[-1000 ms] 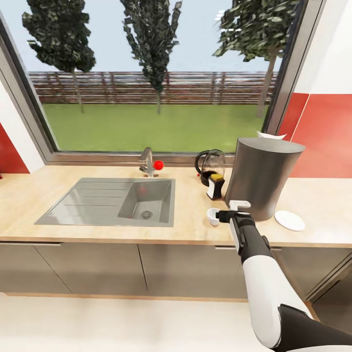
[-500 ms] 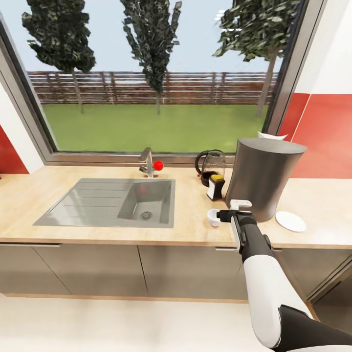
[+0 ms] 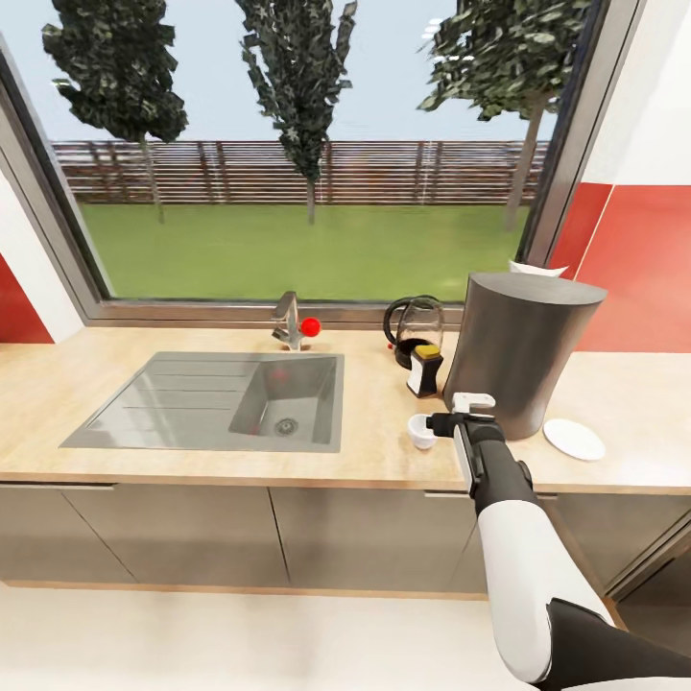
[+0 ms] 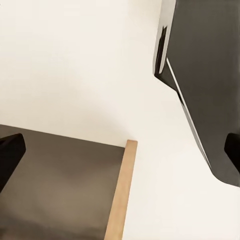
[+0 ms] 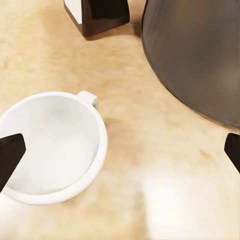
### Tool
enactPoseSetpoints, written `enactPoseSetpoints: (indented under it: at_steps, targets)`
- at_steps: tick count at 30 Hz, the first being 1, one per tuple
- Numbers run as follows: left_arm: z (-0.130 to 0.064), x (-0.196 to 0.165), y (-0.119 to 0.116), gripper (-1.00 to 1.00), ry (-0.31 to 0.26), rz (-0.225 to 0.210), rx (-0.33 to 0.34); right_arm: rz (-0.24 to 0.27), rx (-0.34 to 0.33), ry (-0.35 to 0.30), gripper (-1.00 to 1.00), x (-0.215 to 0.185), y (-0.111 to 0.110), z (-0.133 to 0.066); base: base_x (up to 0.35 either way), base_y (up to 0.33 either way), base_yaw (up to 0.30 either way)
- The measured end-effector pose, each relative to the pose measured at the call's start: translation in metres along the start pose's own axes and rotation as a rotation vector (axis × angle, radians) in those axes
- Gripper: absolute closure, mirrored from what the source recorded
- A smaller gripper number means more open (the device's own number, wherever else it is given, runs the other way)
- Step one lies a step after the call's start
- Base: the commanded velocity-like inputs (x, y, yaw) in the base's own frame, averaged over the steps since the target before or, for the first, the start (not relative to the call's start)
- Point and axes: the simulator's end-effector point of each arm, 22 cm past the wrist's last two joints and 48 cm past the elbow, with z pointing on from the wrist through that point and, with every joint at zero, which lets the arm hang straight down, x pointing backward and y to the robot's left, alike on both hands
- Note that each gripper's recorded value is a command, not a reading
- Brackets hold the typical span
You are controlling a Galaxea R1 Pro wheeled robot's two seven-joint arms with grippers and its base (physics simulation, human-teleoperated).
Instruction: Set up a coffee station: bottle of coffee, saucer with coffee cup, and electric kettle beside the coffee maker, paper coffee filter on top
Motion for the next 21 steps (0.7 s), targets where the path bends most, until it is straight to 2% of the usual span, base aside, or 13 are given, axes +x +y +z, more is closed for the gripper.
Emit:
enactPoseSetpoints:
  at_steps: [4, 12, 21]
  targets:
    - [0.000, 0.000, 0.000, -1.00, 0.002, 0.000, 0.000, 0.001, 0.002, 0.003, -1.00, 0.001, -0.001, 0.000, 0.000, 0.000, 0.000]
    - [0.000, 0.001, 0.001, -1.00, 0.005, -0.002, -0.001, 0.001, 0.002, 0.050, -1.00, 0.011, -0.001, 0.000, 0.042, 0.013, 0.000]
    - [0.000, 0.001, 0.000, -1.00, 0.003, 0.000, 0.000, 0.002, 0.003, 0.052, -1.00, 0.011, -0.001, 0.000, 0.035, 0.012, 0.000]
